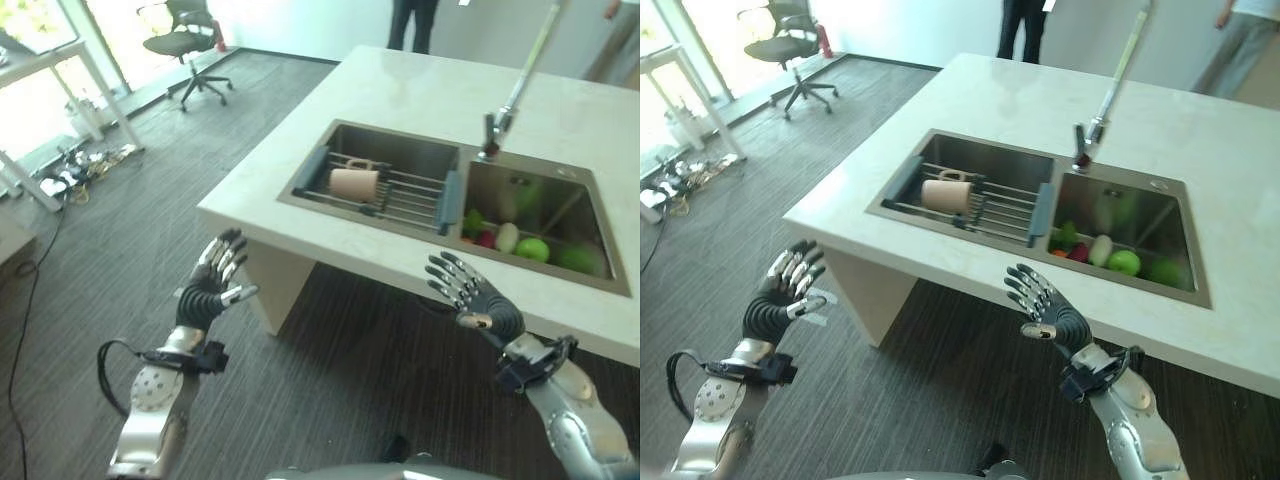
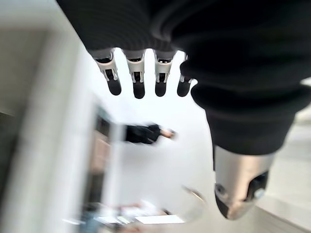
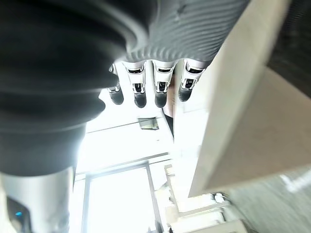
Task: Place the dishes in the dishwasher.
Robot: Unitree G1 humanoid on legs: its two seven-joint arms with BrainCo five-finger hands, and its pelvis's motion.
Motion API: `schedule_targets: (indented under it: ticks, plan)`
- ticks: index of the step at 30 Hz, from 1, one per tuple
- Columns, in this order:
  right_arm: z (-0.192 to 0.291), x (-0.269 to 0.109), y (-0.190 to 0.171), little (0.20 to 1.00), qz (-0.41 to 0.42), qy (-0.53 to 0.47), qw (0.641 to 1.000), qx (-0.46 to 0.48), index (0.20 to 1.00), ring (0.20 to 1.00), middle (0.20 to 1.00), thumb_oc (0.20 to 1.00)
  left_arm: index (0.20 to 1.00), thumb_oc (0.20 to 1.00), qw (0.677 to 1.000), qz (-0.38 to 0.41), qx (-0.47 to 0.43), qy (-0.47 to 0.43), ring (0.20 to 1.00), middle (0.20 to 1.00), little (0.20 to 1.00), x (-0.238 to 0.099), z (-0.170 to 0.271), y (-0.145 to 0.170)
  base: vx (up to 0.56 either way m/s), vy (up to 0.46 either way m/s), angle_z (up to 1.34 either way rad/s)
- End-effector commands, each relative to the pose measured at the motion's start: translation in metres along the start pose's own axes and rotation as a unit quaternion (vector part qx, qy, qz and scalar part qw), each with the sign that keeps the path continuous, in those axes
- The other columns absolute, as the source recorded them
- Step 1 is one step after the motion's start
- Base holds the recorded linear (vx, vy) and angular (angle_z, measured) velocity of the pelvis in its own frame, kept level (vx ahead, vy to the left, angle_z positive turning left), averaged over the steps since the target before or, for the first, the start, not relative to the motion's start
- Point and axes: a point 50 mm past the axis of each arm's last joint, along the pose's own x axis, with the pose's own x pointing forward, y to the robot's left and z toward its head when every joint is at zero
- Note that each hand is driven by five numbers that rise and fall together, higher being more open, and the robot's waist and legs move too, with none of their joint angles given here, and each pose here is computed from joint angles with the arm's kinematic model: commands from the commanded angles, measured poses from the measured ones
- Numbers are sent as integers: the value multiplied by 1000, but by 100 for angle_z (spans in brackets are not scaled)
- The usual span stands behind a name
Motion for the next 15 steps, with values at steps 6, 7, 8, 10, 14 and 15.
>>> schedule_targets:
  ticks: [6,7,8,10,14,15]
  plan:
    - [83,32,30,1000,147,-191,969,-48,1000,1000,1000,1000,1000,1000,974,-55,-33,-218,1000,1000,1000,17,68,-18,180,53,-81]
    - [84,32,33,1000,157,-191,968,-52,1000,1000,1000,1000,1000,1000,971,-57,-37,-228,1000,1000,1000,18,72,-20,306,220,-98]
    - [86,31,34,1000,162,-190,967,-56,1000,1000,1000,1000,1000,1000,970,-55,-36,-236,1000,1000,1000,20,75,-21,328,229,-85]
    - [90,27,34,1000,162,-187,967,-65,1000,1000,1000,1000,1000,1000,966,-54,-43,-249,1000,1000,1000,21,80,-24,362,256,-64]
    - [97,19,23,1000,146,-194,968,-64,1000,1000,1000,1000,1000,1000,960,-53,-61,-267,1000,1000,1000,17,83,-19,333,303,-59]
    - [98,18,21,1000,138,-195,969,-69,1000,1000,1000,1000,1000,1000,959,-56,-59,-270,1000,1000,1000,16,84,-18,378,408,-42]
